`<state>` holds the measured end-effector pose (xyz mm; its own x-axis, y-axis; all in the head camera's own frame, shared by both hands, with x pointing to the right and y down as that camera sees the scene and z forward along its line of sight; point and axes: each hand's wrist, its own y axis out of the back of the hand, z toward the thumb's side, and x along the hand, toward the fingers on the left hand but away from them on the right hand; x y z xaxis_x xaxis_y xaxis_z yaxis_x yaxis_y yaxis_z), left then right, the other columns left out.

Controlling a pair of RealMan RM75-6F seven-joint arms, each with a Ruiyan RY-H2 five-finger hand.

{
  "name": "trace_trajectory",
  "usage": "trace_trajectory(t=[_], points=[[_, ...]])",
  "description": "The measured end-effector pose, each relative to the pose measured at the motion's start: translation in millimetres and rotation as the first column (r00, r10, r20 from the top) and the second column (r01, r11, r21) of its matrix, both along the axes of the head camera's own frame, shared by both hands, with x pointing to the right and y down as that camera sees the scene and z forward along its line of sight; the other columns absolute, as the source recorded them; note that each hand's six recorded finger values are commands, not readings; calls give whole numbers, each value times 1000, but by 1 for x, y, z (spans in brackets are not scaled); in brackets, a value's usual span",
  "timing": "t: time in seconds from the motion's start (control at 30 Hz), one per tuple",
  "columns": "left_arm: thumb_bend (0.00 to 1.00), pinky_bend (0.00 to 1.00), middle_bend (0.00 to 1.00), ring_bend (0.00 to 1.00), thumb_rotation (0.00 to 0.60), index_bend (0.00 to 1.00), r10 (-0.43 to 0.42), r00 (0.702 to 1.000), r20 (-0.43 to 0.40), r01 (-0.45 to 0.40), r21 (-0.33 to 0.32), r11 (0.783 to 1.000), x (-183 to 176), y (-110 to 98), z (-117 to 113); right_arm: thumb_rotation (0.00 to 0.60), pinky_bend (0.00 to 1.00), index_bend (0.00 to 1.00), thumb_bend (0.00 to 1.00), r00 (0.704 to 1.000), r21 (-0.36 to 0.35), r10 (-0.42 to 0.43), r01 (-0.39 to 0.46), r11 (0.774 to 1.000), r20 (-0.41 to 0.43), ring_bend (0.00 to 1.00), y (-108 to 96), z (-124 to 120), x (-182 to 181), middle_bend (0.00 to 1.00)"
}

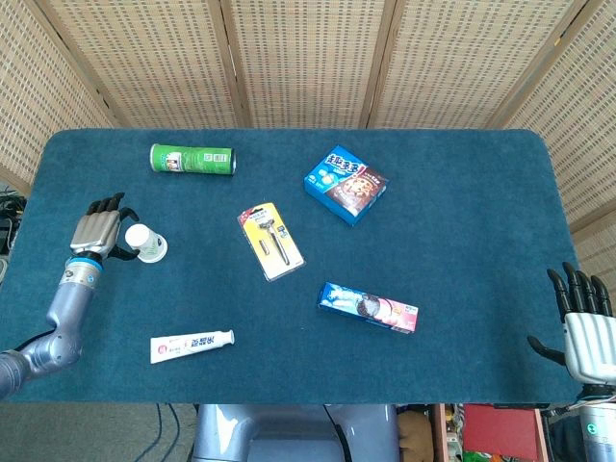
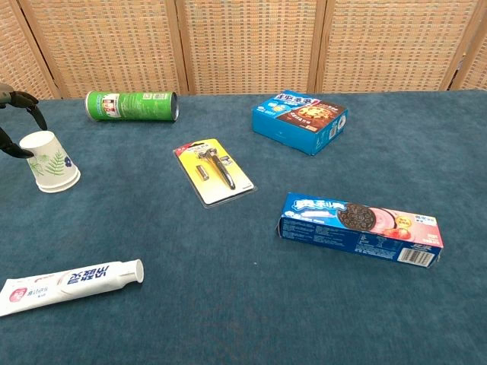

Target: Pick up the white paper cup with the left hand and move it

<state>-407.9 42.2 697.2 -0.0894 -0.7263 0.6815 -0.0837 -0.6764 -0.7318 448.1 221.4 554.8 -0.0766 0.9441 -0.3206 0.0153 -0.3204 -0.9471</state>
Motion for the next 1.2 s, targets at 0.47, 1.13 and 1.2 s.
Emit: trace_trajectory(t=[0.47, 1.13, 1.2], points=[[255, 0, 0, 0, 600, 379, 2, 1000, 15, -2, 3, 1000, 2, 0, 1, 600, 0, 0, 0, 1000, -3, 6, -6, 1000, 2, 0, 0, 0, 2, 0], [255, 0, 0, 0, 600, 380, -24, 999, -38, 25, 47, 999, 0, -8, -25, 600, 0, 0, 0, 1000, 0, 7, -7, 1000, 4, 0, 0, -1, 2, 0], [255, 0, 0, 0, 600, 380, -28, 999, -46, 30, 50, 998, -1, -9, -28, 600, 0, 0, 0, 1000, 0, 7, -7, 1000, 4, 0, 0, -1, 2, 0]])
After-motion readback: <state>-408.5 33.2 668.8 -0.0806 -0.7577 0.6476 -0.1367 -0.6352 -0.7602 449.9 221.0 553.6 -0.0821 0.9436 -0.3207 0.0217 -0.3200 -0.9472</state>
